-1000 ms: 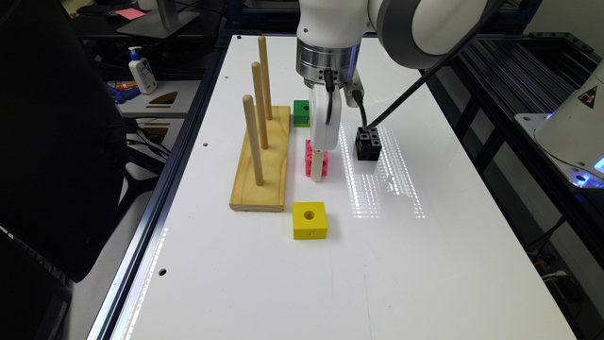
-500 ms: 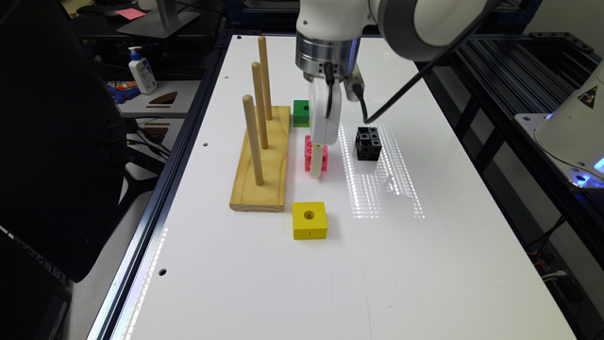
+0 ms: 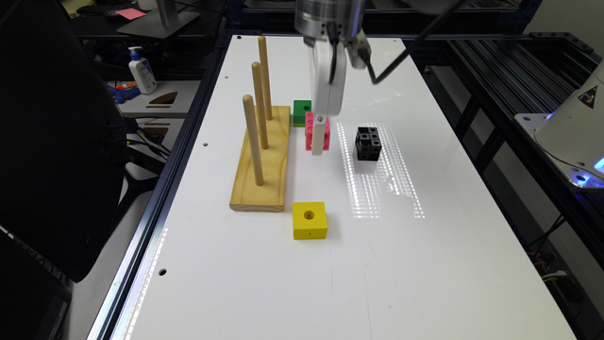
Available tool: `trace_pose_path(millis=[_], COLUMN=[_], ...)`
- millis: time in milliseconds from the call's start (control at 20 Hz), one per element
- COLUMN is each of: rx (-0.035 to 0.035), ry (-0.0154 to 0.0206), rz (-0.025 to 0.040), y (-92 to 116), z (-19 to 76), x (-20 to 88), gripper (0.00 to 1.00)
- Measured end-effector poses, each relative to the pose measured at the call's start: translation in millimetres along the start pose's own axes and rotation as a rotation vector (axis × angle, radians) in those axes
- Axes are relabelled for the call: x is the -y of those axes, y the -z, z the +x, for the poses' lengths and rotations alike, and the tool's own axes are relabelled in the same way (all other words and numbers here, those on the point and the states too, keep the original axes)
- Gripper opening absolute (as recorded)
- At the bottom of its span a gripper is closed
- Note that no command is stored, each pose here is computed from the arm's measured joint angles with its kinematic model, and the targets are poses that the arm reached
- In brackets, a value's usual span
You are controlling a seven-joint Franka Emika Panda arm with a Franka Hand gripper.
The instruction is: Pick up pink block.
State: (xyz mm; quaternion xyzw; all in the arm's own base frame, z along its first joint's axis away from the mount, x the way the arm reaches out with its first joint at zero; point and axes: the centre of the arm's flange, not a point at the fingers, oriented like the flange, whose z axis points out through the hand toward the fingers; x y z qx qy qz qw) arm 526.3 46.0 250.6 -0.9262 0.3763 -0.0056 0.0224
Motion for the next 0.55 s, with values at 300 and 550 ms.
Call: trace_pose_path(millis=[300,550], rx=[0.0,-0.014], ry=[0.0027,0.0043], rz=[-0.0087,-0.0019], y=[20,46], z=[-2.1,-2.3], x=[-0.9,0.4], gripper=[0.0,0.0])
